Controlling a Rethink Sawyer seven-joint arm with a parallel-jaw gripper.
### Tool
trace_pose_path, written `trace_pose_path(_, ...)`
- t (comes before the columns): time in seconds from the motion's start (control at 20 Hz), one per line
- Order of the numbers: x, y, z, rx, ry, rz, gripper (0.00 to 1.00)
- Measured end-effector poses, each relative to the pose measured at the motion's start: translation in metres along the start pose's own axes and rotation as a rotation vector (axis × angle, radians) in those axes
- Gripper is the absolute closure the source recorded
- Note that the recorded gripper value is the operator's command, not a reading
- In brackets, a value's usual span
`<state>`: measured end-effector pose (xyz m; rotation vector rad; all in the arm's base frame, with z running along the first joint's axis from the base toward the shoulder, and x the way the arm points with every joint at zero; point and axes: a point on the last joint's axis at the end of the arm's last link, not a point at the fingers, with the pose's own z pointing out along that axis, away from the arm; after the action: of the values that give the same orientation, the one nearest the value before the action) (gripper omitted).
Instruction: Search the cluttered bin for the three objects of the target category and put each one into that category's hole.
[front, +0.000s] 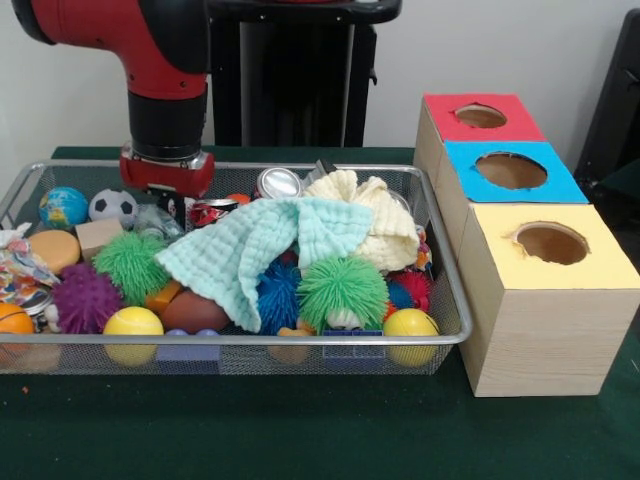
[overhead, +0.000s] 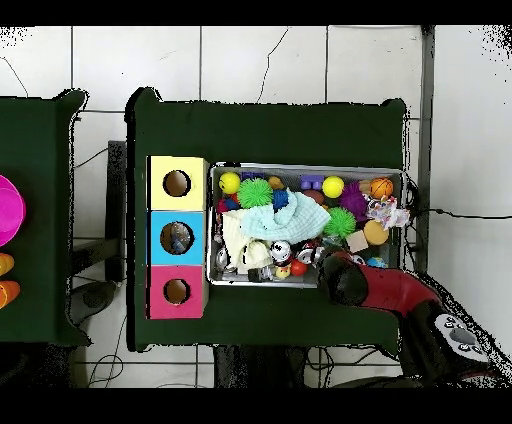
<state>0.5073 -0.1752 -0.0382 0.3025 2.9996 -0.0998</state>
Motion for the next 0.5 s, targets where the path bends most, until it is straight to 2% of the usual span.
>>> trace_pose_path(0.35, -0.004, -0.006, -0.006, 0.013, -0.01, 0.002, 1.0)
trace_pose_path(0.5, -0.009, -0.007, -0.015, 0.02, -0.017, 0.004, 1.0)
